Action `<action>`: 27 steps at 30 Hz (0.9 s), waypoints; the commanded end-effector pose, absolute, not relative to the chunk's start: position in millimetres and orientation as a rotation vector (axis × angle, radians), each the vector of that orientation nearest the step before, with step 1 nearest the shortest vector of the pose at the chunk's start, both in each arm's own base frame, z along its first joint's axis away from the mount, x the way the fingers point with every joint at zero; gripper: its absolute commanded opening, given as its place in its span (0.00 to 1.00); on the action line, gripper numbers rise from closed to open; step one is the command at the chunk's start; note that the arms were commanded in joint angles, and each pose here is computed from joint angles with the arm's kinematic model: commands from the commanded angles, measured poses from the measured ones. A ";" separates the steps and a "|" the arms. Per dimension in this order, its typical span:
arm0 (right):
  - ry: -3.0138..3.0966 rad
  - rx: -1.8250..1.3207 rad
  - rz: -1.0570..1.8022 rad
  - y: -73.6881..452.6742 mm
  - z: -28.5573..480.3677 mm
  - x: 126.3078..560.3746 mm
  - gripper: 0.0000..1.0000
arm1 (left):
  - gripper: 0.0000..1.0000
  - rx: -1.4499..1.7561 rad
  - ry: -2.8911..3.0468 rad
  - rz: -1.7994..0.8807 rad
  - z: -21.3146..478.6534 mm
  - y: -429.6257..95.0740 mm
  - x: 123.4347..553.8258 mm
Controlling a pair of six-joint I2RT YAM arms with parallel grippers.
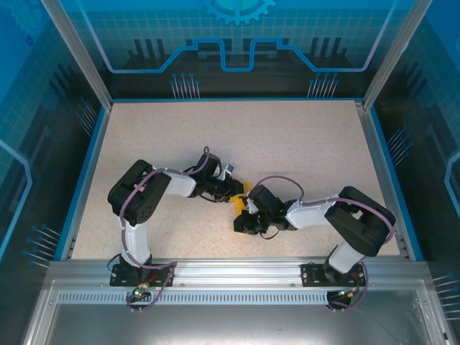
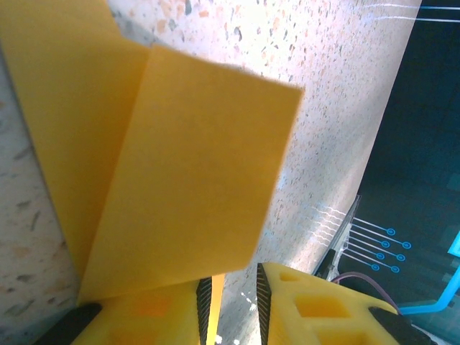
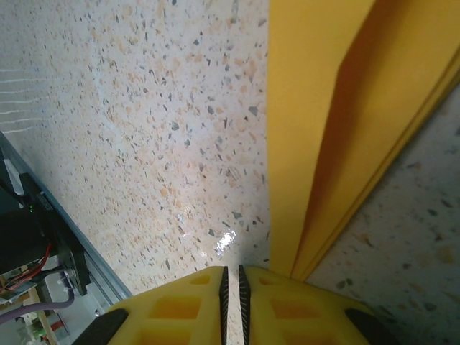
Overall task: Fold a paper plane with a square sheet of paper (pick it up from the middle)
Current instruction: Fold the wing for the fifth time at the center of the table.
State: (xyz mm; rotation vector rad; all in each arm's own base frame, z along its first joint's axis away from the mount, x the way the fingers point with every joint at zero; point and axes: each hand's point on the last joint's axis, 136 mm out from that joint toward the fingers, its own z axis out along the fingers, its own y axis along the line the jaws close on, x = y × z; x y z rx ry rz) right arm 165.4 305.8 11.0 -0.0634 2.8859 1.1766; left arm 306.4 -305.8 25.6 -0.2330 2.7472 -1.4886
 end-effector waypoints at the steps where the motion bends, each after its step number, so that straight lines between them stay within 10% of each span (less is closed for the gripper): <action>1: 3.037 -0.002 1.097 285.2 -14.7 136.0 0.15 | 0.27 -0.327 2.884 -1.366 -11.2 -293.8 291.7; 11: 2.703 -0.016 1.207 300.1 67.2 199.3 0.16 | 0.27 -0.318 2.875 -1.381 -7.9 -295.5 291.5; 27: 2.835 0.164 1.126 296.5 9.2 215.0 0.14 | 0.27 -0.317 2.874 -1.389 -6.3 -297.1 293.4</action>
